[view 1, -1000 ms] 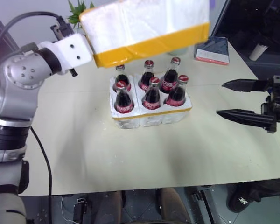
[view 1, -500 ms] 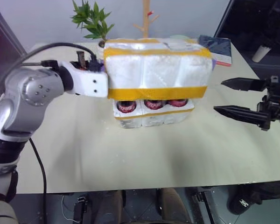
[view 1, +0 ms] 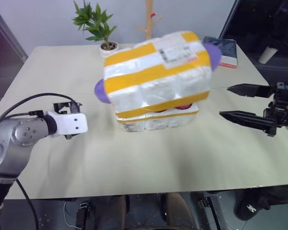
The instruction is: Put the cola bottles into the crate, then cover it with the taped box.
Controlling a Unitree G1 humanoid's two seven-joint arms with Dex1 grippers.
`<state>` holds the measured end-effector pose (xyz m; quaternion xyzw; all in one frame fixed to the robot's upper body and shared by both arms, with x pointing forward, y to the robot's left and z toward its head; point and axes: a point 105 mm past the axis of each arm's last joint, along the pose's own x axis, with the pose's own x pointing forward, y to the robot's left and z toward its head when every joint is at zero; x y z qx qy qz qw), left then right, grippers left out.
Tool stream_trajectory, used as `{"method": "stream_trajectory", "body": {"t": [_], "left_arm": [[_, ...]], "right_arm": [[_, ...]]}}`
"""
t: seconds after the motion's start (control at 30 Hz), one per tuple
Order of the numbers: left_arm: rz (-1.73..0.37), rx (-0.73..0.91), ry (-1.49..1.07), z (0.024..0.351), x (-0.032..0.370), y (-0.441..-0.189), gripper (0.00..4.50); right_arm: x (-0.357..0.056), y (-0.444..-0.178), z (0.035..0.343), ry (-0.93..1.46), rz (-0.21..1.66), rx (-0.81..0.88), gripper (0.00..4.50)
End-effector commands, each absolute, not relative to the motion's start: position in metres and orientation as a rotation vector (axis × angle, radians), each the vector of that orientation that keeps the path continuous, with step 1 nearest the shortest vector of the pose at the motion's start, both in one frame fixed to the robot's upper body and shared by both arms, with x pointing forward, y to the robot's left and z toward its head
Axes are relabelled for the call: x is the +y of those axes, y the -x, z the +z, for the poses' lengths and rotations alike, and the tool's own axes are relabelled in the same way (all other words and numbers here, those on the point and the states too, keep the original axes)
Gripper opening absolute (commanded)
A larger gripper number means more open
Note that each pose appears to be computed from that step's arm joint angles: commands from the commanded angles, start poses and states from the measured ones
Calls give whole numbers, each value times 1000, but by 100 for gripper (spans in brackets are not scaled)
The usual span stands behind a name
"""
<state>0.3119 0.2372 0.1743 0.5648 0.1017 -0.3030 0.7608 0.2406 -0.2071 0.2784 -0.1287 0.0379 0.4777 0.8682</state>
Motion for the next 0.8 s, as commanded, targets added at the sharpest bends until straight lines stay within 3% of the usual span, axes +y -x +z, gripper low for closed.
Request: {"method": "stream_trajectory", "body": {"t": [0.03,0.1,0.2,0.33,0.47,0.6,0.8], "left_arm": [[-517,50,-1279,230,250,-328,419],[-519,2,-1239,243,246,-332,419],[-567,19,-965,248,247,-330,419],[-832,78,-468,258,241,-298,419],[-1062,178,-170,277,243,-262,419],[-1143,203,-85,291,241,-251,419],[-1177,262,-144,282,234,-252,419]], "right_arm": [[-210,-241,285,289,998,43,450],[-212,-244,286,287,992,39,450],[-214,-245,286,288,985,40,450],[-219,-240,282,310,996,78,450],[-228,-237,276,321,997,134,450],[-233,-236,268,322,1007,181,450],[-236,-237,264,309,1009,200,450]]}}
